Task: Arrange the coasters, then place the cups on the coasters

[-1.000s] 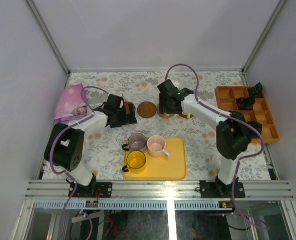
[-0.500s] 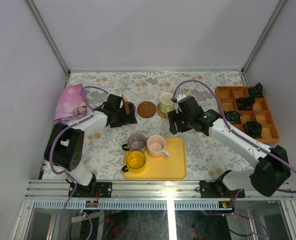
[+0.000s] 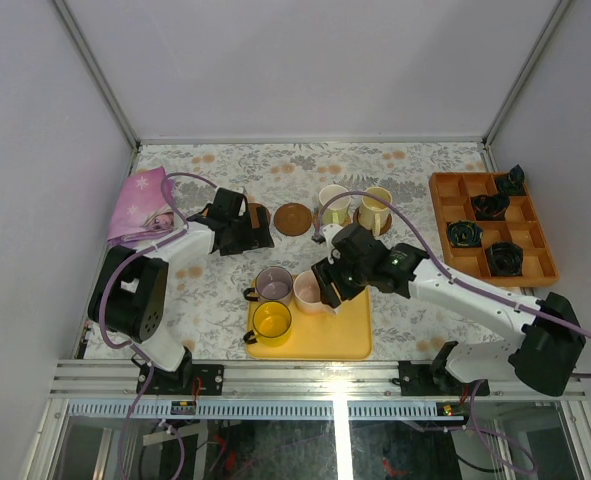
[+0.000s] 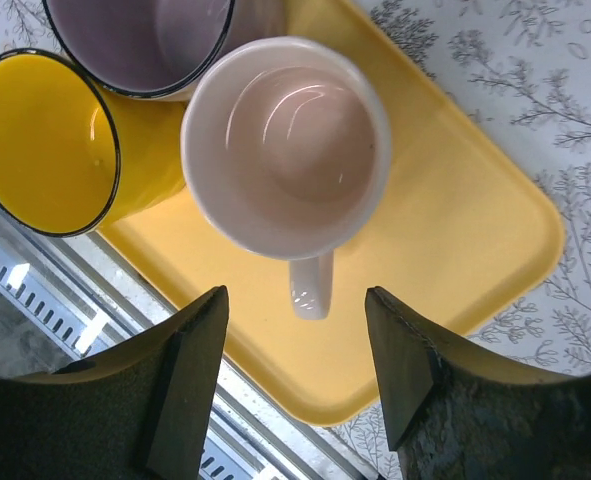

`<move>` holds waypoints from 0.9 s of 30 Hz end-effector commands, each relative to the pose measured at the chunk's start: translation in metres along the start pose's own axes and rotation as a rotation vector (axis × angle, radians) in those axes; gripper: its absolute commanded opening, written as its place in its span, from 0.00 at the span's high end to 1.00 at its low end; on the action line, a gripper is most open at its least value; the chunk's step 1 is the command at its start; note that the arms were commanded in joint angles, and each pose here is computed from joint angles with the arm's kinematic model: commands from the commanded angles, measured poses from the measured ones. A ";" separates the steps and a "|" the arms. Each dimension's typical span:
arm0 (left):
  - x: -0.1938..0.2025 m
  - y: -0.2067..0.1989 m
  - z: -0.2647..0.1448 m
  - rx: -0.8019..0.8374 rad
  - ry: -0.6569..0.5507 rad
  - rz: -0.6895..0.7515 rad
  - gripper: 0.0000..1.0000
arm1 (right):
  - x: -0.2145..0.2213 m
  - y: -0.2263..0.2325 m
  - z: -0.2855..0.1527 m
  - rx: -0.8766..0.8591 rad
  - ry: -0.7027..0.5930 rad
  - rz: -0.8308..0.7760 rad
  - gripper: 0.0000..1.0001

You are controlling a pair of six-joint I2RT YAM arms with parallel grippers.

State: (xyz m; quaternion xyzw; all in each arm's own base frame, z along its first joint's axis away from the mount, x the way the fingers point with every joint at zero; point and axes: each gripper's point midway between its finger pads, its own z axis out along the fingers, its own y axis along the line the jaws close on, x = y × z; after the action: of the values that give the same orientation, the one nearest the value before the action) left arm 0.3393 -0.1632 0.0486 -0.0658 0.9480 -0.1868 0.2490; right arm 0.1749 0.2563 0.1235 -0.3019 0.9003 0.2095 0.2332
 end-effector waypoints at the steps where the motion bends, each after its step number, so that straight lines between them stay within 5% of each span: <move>1: -0.005 -0.003 -0.004 0.005 -0.020 0.012 0.00 | 0.005 0.012 0.006 -0.024 0.023 -0.010 0.36; 18: -0.003 -0.003 -0.013 0.005 -0.034 0.010 0.00 | 0.033 0.009 0.030 -0.024 0.110 -0.029 0.38; 27: -0.001 0.001 -0.016 -0.007 -0.040 0.005 0.00 | 0.030 0.017 0.040 -0.057 0.109 -0.050 0.51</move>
State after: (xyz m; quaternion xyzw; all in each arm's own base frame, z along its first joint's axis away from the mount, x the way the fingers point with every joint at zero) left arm 0.3353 -0.1598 0.0577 -0.0667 0.9450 -0.1860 0.2606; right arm 0.1550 0.2606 0.0741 -0.3252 0.9104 0.1902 0.1709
